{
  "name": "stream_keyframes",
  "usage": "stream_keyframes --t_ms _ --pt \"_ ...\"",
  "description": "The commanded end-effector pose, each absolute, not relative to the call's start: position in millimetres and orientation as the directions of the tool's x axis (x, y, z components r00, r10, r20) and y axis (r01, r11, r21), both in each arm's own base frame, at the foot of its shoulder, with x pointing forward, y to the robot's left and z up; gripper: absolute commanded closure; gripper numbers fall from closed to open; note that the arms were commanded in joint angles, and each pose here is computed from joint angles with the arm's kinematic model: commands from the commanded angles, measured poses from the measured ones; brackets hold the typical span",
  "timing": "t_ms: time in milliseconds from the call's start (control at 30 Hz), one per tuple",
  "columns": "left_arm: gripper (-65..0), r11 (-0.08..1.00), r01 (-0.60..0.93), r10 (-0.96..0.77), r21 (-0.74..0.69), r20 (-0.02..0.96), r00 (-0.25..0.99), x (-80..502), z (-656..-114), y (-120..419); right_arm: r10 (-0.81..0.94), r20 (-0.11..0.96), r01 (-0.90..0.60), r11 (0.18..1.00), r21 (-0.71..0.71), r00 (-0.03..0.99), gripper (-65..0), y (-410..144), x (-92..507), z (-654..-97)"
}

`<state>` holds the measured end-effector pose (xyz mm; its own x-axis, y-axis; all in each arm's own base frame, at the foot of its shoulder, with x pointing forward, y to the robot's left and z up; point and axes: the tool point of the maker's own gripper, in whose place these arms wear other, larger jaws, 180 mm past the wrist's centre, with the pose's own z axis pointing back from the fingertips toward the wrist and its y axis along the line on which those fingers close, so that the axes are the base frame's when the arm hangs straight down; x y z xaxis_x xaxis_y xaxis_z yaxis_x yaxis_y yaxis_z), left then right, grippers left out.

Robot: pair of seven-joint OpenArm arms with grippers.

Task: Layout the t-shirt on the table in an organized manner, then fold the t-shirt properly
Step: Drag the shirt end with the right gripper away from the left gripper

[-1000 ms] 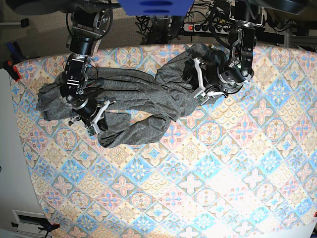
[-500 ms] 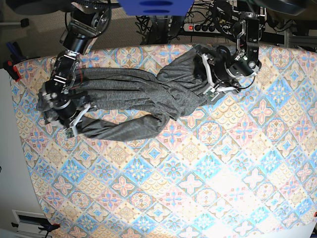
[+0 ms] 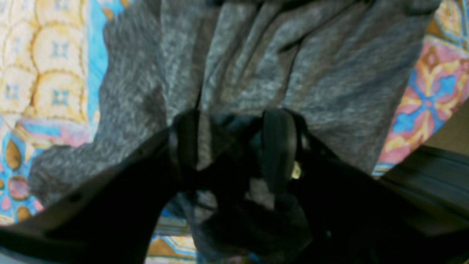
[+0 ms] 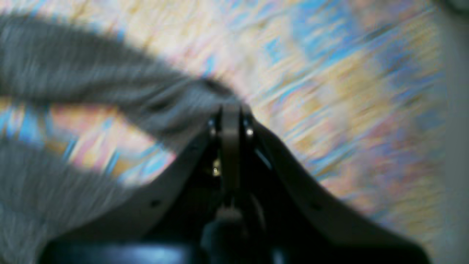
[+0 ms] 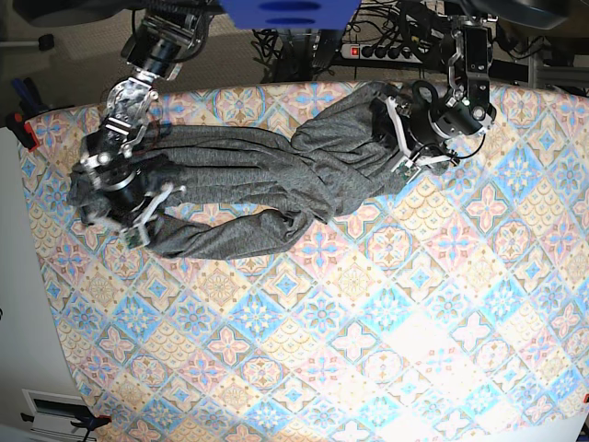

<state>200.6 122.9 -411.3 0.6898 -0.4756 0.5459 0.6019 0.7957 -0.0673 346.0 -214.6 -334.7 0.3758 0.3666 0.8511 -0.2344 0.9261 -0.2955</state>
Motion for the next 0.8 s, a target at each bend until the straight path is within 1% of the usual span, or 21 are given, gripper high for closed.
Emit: stream_keyframes --t_ms 0,200,367,567,667,767 --pt "-28.1 0.791 0.609 -0.47 -0.059 0.58 0.665 208.3 -402.3 119.9 0.368 0.877 -0.18 0.928 -0.327 0.308 0.0 -227.5 354.0 -307.0" --pt "-28.1 0.79 0.61 -0.47 -0.059 0.581 0.664 208.8 -402.1 119.1 0.264 0.916 -0.04 0.963 -0.265 0.302 0.0 -263.0 338.7 -298.2" --pt "-28.1 0.79 0.61 -0.47 -0.059 0.581 0.664 209.2 -402.3 119.3 0.246 0.918 0.004 0.966 -0.26 0.312 0.0 -277.6 330.7 -298.6" --pt "-28.1 0.789 0.611 -0.47 -0.059 0.581 0.664 209.1 -402.3 118.8 0.163 0.958 0.143 0.969 -0.2 0.236 0.0 -313.4 311.2 -274.8" --pt "-28.1 0.789 0.611 -0.47 -0.059 0.581 0.664 209.1 -402.3 118.8 0.141 0.963 0.194 0.963 -0.187 0.23 0.0 -328.2 301.7 -273.1" --pt "-28.1 0.789 0.611 -0.47 -0.059 0.581 0.664 209.1 -402.3 118.8 0.134 0.962 0.209 0.96 -0.185 0.237 0.0 -333.1 298.0 -275.2"
